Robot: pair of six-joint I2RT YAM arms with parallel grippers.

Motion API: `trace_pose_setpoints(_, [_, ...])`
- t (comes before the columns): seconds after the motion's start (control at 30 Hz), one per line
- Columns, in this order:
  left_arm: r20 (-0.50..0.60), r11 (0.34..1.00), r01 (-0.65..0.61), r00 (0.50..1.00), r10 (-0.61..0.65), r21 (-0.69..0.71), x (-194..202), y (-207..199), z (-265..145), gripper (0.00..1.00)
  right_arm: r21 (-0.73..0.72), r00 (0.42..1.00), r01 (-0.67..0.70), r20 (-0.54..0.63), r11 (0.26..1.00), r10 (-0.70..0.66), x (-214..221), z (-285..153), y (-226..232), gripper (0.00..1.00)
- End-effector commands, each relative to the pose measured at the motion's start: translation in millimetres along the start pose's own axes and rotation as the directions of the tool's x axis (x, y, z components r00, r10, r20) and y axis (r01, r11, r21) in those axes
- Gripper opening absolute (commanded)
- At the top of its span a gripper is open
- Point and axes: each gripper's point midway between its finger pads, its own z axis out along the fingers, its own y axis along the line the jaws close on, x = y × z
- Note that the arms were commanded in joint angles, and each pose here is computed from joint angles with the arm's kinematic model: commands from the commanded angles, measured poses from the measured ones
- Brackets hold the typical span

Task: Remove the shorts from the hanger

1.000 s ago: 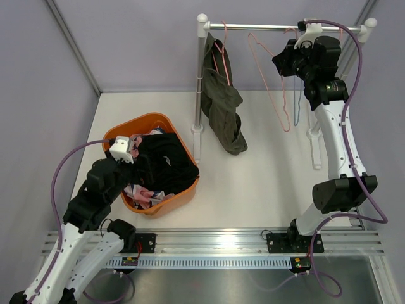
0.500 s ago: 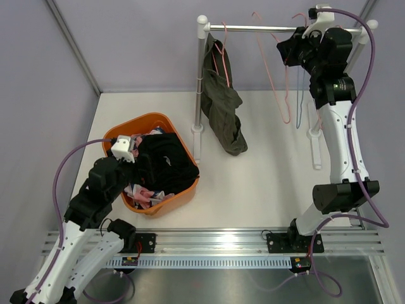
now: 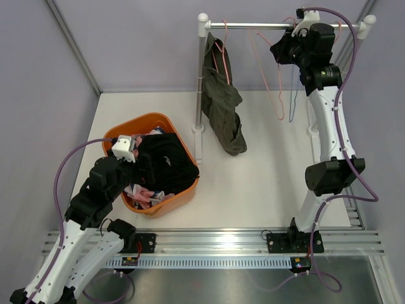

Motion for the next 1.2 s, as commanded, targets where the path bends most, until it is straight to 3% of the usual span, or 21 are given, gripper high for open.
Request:
trace_pose_setpoints(0.0, [0.009,1.000,-0.013,1.000,0.013,0.021,-2,-3,4,0.99,-0.003,0.999,-0.009,0.033,1.000,0.009,-17,-6,4,0.00])
trace_pose_setpoints(0.17, [0.007,1.000,-0.013,1.000,0.013,0.022,-1,-4,4,0.99,0.015,1.000,-0.026,0.002,1.000,0.026,-3,-8,1,0.02])
trace_pose_setpoints(0.33, [0.005,1.000,-0.014,1.000,0.013,0.023,-1,-4,4,0.99,0.030,1.000,-0.031,0.005,0.999,0.031,-2,-22,5,0.11])
trace_pose_setpoints(0.7, [0.005,1.000,-0.014,1.000,0.013,0.015,-1,-2,4,0.99,0.044,0.996,-0.037,0.078,0.998,0.033,-33,-74,22,0.46])
trace_pose_setpoints(0.87, [0.006,1.000,-0.014,1.000,0.013,0.014,-1,-2,4,0.99,0.050,0.993,-0.060,0.104,0.997,0.054,-43,-108,33,0.51])
trace_pose_setpoints(1.17, [0.006,1.000,-0.014,1.000,0.013,0.014,-1,-2,4,0.99,-0.049,0.996,0.008,0.084,0.999,-0.003,-23,-112,101,0.59])
